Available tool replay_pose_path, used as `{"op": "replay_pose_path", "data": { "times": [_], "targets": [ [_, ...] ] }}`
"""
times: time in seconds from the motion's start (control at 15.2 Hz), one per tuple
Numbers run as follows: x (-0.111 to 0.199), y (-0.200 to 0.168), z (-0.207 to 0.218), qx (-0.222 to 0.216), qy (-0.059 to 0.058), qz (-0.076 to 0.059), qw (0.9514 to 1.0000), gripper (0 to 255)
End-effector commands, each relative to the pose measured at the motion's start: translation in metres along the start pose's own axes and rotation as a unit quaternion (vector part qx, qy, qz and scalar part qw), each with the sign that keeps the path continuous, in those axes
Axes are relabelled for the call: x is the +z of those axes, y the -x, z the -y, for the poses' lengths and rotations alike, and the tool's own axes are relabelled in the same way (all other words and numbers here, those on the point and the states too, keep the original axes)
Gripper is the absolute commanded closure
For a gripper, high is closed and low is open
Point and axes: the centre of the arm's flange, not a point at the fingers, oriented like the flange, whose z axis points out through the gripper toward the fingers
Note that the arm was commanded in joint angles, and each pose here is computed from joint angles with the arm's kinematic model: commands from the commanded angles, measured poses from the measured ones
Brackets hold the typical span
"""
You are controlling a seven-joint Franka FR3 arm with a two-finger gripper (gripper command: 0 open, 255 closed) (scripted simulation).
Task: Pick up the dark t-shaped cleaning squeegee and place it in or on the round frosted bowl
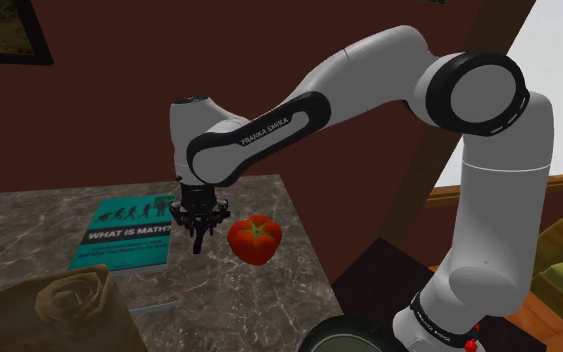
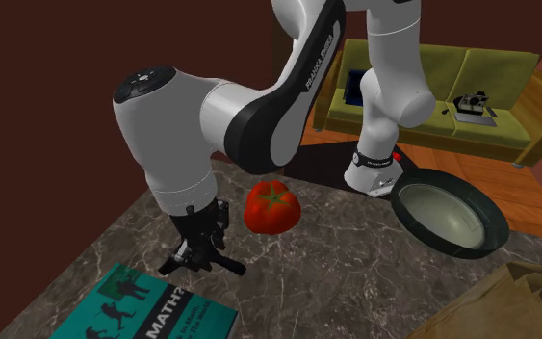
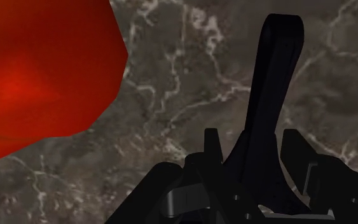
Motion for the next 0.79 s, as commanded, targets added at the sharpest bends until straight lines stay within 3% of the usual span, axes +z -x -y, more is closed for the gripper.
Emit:
{"op": "replay_pose_path", "data": {
  "times": [0.0, 0.73],
  "targets": [
    [-0.007, 0.001, 0.001, 0.000, 0.000, 0.001, 1.0000, 255],
    [-0.065, 0.005, 0.001, 0.000, 0.000, 0.001, 1.0000, 255]
  ]
}}
